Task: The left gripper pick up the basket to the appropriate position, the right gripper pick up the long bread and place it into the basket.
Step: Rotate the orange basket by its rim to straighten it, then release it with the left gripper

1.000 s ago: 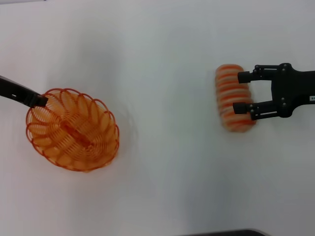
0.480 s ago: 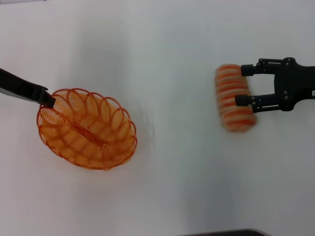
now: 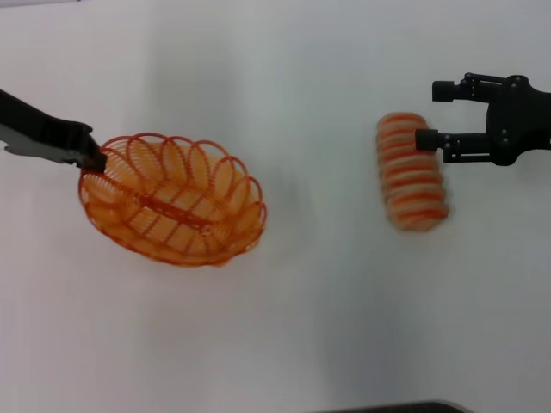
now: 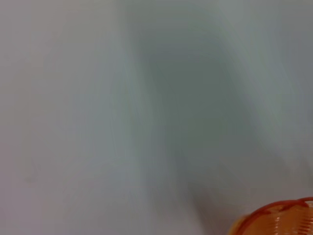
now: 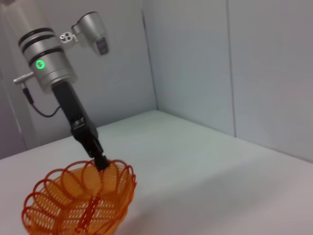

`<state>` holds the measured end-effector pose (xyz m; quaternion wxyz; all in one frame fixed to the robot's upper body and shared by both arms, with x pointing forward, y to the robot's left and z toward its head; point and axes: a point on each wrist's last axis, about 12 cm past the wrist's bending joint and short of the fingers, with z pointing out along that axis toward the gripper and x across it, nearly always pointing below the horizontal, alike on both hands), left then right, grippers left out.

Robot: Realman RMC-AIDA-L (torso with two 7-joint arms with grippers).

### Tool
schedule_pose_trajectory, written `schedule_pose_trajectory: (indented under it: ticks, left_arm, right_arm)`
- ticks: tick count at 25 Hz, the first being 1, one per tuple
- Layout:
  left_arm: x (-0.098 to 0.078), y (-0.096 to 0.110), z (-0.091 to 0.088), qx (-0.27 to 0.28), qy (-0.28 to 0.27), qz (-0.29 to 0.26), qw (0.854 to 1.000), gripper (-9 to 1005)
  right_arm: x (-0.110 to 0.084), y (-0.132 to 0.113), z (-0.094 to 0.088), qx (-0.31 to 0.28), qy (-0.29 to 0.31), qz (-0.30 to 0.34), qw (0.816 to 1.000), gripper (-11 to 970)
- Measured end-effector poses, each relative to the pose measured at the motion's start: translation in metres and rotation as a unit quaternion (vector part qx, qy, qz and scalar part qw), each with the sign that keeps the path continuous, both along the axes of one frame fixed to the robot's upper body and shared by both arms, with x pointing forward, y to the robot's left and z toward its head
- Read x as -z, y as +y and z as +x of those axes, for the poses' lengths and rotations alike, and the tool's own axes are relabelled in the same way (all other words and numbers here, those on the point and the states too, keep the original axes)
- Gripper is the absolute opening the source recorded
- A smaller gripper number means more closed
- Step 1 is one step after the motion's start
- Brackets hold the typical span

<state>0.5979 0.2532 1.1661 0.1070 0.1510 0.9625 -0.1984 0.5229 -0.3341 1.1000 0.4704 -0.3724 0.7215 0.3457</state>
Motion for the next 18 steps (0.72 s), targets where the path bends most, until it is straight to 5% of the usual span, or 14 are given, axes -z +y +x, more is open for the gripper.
schedule_pose_trajectory:
  ticks: [6, 18]
  left_arm:
    - [-0.001, -0.008, -0.002, -0.039, -0.001, -0.047, 0.998, 64]
    - [0.03, 0.008, -0.013, -0.141, -0.025, -0.111, 0.983, 64]
  right_arm:
    - [0.002, 0.003, 0.001, 0.022, -0.005, 0.015, 1.0, 871]
    - [0.001, -0.008, 0.0, 0.123, -0.045, 0.079, 0.988, 871]
